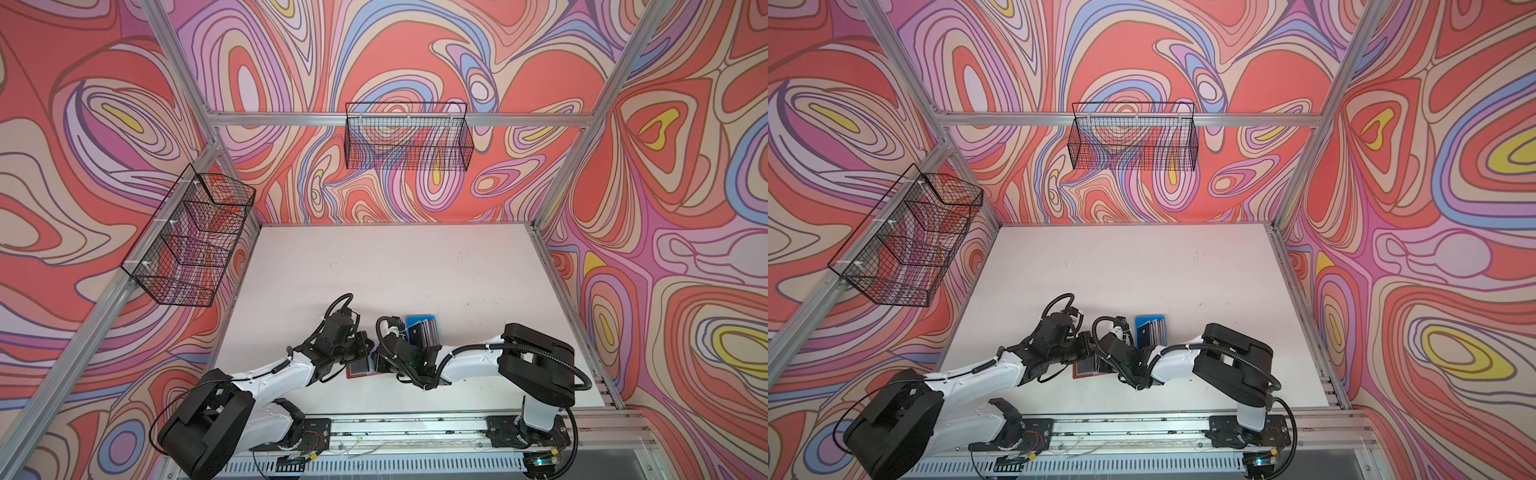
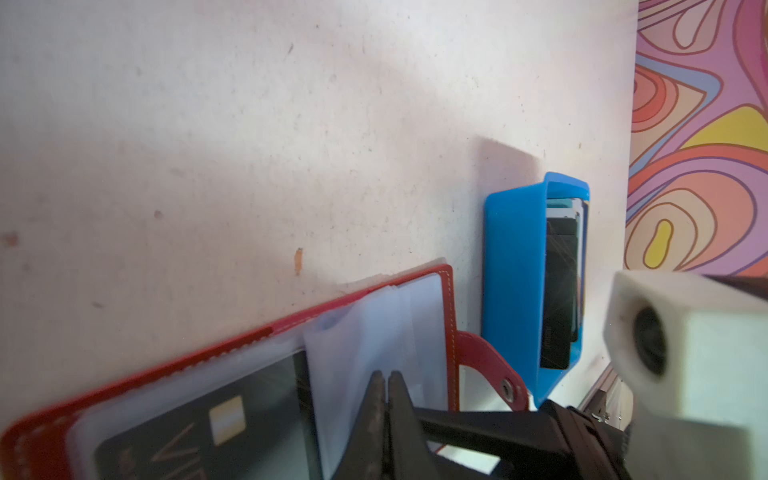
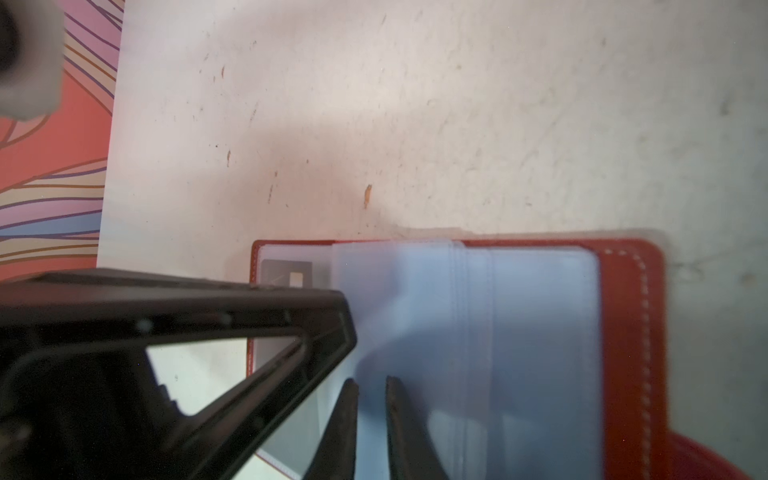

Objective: Put the credit cards into the card holder

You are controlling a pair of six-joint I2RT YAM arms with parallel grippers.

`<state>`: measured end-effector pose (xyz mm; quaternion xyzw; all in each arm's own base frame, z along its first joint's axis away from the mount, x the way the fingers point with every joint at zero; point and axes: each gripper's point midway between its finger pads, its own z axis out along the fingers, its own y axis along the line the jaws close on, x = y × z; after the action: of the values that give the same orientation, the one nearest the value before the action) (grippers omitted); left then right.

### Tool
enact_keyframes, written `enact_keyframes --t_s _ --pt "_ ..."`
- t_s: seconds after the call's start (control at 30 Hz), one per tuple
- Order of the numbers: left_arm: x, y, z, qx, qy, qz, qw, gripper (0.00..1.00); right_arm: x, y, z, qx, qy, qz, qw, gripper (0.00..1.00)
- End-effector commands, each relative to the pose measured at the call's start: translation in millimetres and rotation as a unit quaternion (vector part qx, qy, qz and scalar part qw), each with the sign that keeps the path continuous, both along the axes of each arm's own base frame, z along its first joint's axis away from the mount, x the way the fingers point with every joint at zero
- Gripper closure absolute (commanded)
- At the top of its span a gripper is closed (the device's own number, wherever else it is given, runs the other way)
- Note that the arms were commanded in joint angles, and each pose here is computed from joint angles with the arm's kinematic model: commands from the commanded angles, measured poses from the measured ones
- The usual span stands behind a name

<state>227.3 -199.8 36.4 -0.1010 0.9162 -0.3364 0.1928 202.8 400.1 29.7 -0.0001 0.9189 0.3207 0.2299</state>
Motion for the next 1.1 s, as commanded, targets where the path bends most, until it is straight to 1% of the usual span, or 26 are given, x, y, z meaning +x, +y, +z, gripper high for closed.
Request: enact_keyframes --t_s 0.0,0.17,0.23,0.27,0.3,0.43,0.53,0.67,0.87,1.07 --pt "-0.6 6.0 -14.3 0.010 0.007 0.018 1.000 0.94 -5.5 -6.0 -10.1 -0.011 0.011 0.003 1.000 0.83" --pt "-6.0 12.1 -29.8 0.025 0.023 0.023 0.999 0.97 -1.2 -8.6 6.9 -0.011 -0.008 0.001 1.000 0.76" --pt "-7.1 14.3 -32.1 0.029 0.024 0.026 0.999 0.97 0.4 -13.2 8.5 -0.022 -0.014 -0.004 1.000 0.75" --pt "-7.1 15.2 -32.0 0.031 0.023 0.027 0.999 0.97 2.3 -14.8 19.9 -0.014 -0.022 -0.009 1.000 0.75" --pt "-7.7 16.0 -32.1 0.033 0.023 0.028 0.999 0.97 3.7 -19.3 22.6 -0.018 -0.026 -0.015 0.999 0.75" --pt "-8.5 19.7 -30.8 0.040 0.020 0.030 0.999 0.97 7.3 -39.0 22.2 -0.028 -0.029 -0.045 0.998 0.73" --pt "-9.1 20.7 -30.3 0.042 0.019 0.030 0.998 0.96 6.3 -42.8 16.8 -0.021 -0.019 -0.044 0.999 0.73" --pt "-9.3 19.0 -28.8 0.038 0.019 0.026 0.999 0.96 1.6 -31.0 11.0 -0.009 -0.007 -0.020 1.000 0.75" --pt "-8.7 18.4 -26.0 0.037 0.016 0.025 0.999 0.96 0.7 -28.8 -2.0 -0.019 0.005 -0.016 1.000 0.76" --pt "-8.4 18.2 -23.2 0.036 0.012 0.024 0.999 0.96 -0.1 -25.8 -1.4 -0.013 0.007 -0.011 1.000 0.76"
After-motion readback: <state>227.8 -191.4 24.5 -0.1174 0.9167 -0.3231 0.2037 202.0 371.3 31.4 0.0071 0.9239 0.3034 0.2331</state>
